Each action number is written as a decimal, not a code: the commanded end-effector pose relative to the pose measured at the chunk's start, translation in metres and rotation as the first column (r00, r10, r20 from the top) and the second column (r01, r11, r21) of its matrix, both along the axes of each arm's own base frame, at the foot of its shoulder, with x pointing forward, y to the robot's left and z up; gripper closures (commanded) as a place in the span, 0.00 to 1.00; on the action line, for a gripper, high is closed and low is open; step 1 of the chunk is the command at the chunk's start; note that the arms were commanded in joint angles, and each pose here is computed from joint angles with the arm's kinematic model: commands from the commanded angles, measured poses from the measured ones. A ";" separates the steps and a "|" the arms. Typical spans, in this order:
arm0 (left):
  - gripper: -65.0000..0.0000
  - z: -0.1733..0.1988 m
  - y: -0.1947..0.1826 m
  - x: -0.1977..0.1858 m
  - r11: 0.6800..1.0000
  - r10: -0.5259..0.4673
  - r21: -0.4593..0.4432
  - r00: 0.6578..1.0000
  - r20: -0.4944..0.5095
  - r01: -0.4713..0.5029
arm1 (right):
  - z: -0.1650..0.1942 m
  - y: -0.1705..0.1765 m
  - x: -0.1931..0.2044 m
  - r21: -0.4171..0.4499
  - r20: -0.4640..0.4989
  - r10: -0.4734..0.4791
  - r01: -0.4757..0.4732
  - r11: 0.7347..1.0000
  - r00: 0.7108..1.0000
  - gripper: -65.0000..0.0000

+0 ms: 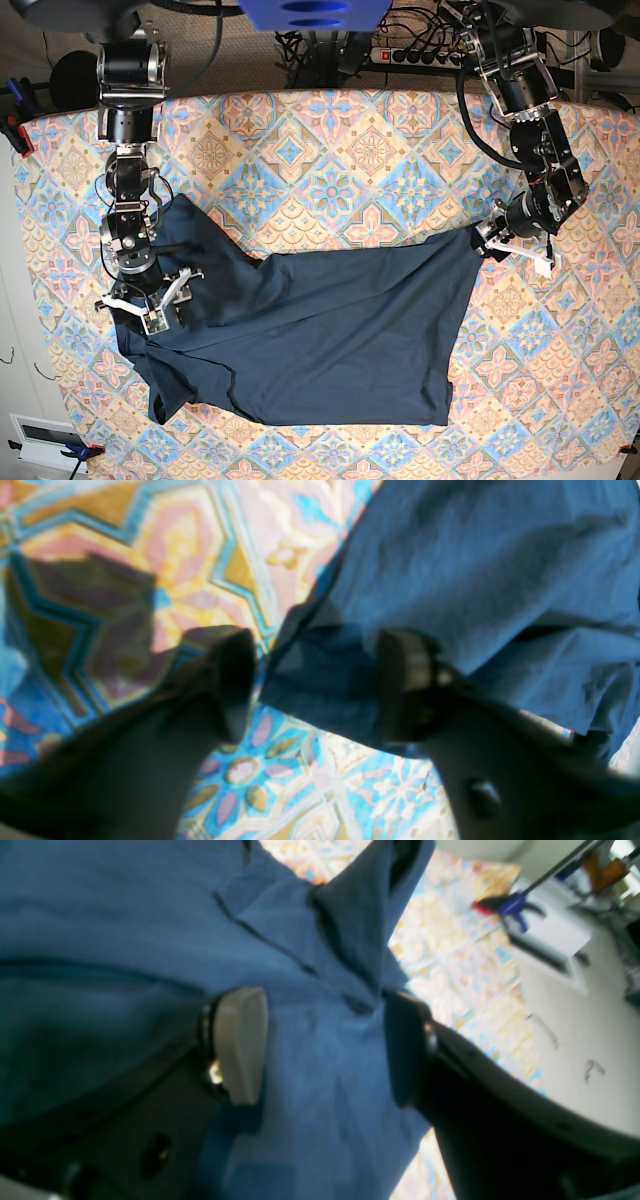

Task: Layout the t-shirt on the table in an organized manner, then fold the t-shirt properly
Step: 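Move the right gripper to the shirt edge and the left gripper inward, then hold the shirt edges with both grippers and pull them apart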

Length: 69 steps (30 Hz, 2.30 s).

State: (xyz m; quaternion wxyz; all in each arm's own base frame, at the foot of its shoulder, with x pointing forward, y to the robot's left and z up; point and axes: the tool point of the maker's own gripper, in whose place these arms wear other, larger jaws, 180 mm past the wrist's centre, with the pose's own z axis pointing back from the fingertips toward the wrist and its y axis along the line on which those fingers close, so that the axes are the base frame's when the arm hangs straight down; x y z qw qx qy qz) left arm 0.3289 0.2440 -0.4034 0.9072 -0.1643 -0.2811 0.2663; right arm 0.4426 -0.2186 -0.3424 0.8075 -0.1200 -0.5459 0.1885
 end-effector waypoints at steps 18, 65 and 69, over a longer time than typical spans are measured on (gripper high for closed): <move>1.00 0.128 0.076 0.054 0.984 0.145 0.026 0.881 0.451 -0.175 | -0.020 0.011 -0.026 0.013 -0.077 0.116 -0.115 0.993 0.990 0.54; 0.60 0.028 0.162 -0.008 0.786 0.006 0.616 0.997 0.072 -0.049 | -0.060 0.066 -0.103 0.234 -0.306 0.360 -0.297 0.926 0.882 0.54; 0.57 0.032 0.163 -0.005 0.783 0.004 0.620 0.997 0.079 -0.052 | -0.059 0.066 -0.102 0.234 -0.303 0.360 -0.298 0.926 0.882 0.54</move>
